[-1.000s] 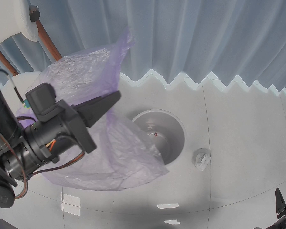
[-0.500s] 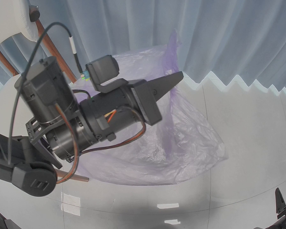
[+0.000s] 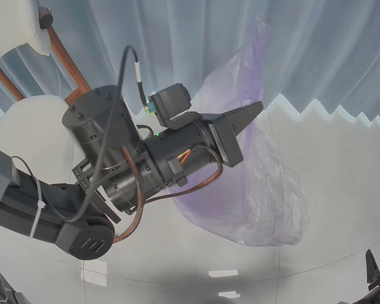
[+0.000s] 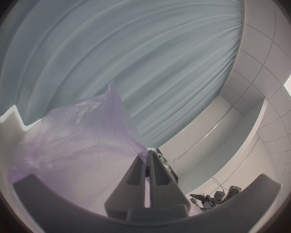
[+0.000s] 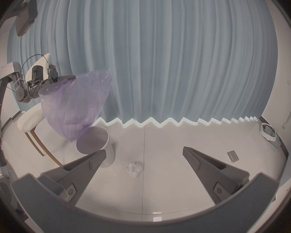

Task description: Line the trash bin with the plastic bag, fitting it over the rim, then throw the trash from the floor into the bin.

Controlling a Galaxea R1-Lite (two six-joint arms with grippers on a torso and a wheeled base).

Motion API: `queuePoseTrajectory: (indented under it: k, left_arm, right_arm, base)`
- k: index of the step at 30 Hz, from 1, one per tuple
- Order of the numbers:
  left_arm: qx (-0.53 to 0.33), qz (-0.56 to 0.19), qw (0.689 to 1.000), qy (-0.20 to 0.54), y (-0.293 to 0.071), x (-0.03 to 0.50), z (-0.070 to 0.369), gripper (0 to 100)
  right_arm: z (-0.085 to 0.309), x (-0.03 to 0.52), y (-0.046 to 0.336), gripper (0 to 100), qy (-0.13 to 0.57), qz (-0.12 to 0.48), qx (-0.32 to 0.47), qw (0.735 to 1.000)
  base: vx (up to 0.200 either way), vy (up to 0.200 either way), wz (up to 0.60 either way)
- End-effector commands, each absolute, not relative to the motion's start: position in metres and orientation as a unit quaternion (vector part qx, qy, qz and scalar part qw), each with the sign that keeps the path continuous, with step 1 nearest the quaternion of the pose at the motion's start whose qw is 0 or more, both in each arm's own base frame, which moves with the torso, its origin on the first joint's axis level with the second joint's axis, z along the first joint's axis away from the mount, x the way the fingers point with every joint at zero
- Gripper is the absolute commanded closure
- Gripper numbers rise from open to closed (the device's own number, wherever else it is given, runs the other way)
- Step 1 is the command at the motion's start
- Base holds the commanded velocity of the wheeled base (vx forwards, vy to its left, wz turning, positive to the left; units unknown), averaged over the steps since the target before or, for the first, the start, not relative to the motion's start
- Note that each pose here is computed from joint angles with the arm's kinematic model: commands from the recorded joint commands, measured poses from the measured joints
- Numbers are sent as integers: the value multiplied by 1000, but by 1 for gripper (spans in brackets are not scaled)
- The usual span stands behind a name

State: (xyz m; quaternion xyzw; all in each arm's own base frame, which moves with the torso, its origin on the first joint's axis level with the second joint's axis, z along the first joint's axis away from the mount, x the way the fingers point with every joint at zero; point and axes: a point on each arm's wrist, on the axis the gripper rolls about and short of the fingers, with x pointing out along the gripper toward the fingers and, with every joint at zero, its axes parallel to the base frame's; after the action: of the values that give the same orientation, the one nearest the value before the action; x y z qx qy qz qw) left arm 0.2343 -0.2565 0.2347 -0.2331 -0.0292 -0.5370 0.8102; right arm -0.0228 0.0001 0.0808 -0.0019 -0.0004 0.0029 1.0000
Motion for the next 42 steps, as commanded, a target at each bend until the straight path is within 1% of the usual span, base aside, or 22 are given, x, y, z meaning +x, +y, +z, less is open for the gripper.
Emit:
queuePoseTrajectory:
  k: [1,5,6,7,9,10,11,14,16,20,24,26,27,30,32,33,35,36,38,39,41,42]
  left_arm:
    - [-227,-532,816,-3,-258,234,218,100]
    - [-218,-509,833,26,-246,240,198,100]
    - [-218,-509,833,26,-246,240,198,100]
    - [-209,-483,849,44,-233,245,183,100]
    - [-192,-455,868,54,-221,248,170,100]
    - [-189,-447,873,53,-218,249,169,100]
    - [-184,-421,887,48,-211,251,165,100]
    - [-192,-375,906,28,-207,246,169,100]
    - [-198,-362,911,16,-202,235,179,100]
    - [-198,-364,910,25,-192,209,182,100]
    - [-160,-359,920,16,-186,204,188,100]
    - [-145,-348,926,9,-180,205,190,100]
    - [-136,-327,935,11,-170,209,190,100]
    - [-123,-309,942,48,-160,205,184,100]
    - [-99,-282,948,108,-157,203,170,100]
    - [-92,-272,950,122,-157,204,166,100]
    - [-97,-274,949,122,-163,207,167,100]
    - [-109,-280,947,117,-166,207,170,100]
    - [-139,-288,938,132,-172,202,170,100]
    - [-143,-282,938,140,-173,203,166,100]
    - [-121,-246,947,165,-171,221,144,100]
    - [-116,-239,950,166,-170,225,142,100]
  right_arm:
    - [75,-23,0,0,0,3,-2,1000]
    - [75,-23,0,0,0,3,-2,1000]
    - [75,-23,0,0,0,3,-2,1000]
    - [75,-23,0,0,0,3,-2,1000]
    - [75,-23,0,0,0,3,-2,1000]
    - [75,-23,0,0,0,3,-2,1000]
    - [75,-23,0,0,0,3,-2,1000]
    - [75,-23,0,0,0,3,-2,1000]
    - [75,-23,0,0,0,3,-2,1000]
    - [75,-23,0,0,0,3,-2,1000]
    - [75,-23,0,0,0,3,-2,1000]
    - [75,-23,0,0,0,3,-2,1000]
    - [75,-23,0,0,0,3,-2,1000]
    - [75,-23,0,0,0,3,-2,1000]
    - [75,-23,0,0,0,3,-2,1000]
    - [75,-23,0,0,0,3,-2,1000]
    - [75,-23,0,0,0,3,-2,1000]
    - [75,-23,0,0,0,3,-2,1000]
    - [75,-23,0,0,0,3,-2,1000]
    - [75,-23,0,0,0,3,-2,1000]
    - [75,-23,0,0,0,3,-2,1000]
    - [75,-23,0,0,0,3,-2,1000]
  base:
    - [0,0,0]
    - [0,0,0]
    - [0,0,0]
    - [0,0,0]
    - [0,0,0]
    - [0,0,0]
    - [0,0,0]
    - [0,0,0]
    - [0,0,0]
    - [0,0,0]
    - [0,0,0]
    - [0,0,0]
    - [0,0,0]
    - [0,0,0]
    - [0,0,0]
    - [0,0,0]
    - [0,0,0]
    - [0,0,0]
    - [0,0,0]
    - [0,0,0]
    - [0,0,0]
    - [0,0,0]
